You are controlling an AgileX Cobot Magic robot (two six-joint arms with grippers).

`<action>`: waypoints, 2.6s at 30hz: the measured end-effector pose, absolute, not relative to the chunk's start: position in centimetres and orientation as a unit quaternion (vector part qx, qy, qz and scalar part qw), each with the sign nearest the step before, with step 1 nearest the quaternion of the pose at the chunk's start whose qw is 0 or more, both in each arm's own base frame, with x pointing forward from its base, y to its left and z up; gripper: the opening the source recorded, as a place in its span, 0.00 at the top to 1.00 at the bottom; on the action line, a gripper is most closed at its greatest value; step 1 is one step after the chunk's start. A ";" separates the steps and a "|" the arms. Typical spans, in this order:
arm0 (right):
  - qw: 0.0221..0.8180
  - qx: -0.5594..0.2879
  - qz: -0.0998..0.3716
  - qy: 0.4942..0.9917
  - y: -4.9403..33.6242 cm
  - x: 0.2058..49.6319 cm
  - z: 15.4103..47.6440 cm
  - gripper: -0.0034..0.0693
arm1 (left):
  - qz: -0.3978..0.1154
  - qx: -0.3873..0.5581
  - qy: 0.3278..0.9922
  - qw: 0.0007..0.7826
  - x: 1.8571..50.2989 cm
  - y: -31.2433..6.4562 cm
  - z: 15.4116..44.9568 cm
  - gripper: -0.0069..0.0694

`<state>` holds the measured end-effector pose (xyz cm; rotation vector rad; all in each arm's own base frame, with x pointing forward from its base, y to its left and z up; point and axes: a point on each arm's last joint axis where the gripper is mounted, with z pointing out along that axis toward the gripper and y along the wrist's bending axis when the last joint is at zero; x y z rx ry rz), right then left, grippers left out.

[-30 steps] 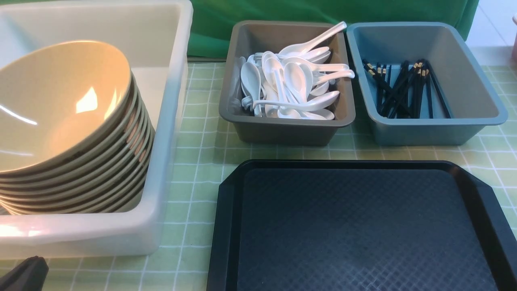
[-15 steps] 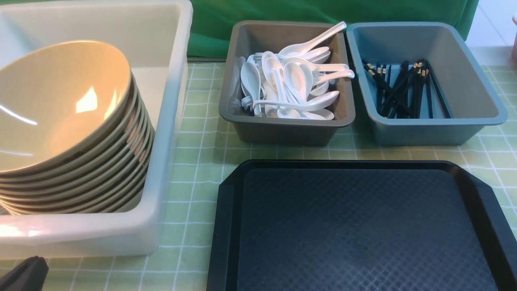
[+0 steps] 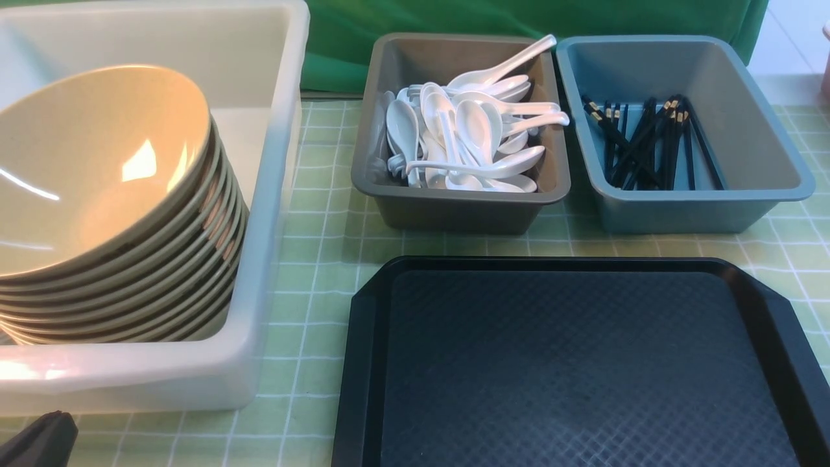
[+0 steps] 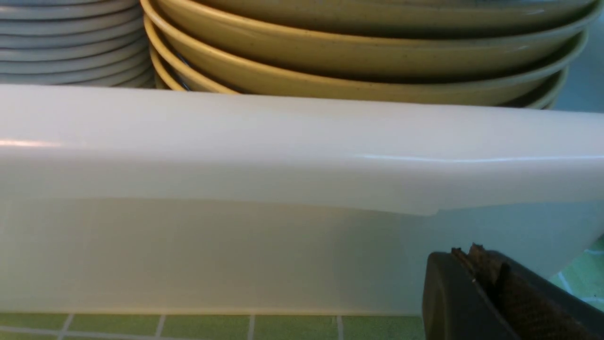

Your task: On green table put chopsticks spoon bowls plates into blue grey white boxes.

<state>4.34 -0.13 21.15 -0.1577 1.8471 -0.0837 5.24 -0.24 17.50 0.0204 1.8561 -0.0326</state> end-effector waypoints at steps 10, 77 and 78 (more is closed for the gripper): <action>0.589 0.057 0.003 0.806 -0.4 5.1 17.5 0.79 | -0.015 0.008 0.800 0.600 5.2 -0.3 17.5 0.91; 0.589 0.070 -0.023 0.805 -0.7 5.1 17.5 0.72 | -0.015 0.008 0.800 0.600 5.2 -0.3 17.5 0.91; 0.589 0.070 -0.023 0.805 -0.7 5.1 17.5 0.72 | -0.015 0.008 0.800 0.600 5.2 -0.3 17.5 0.91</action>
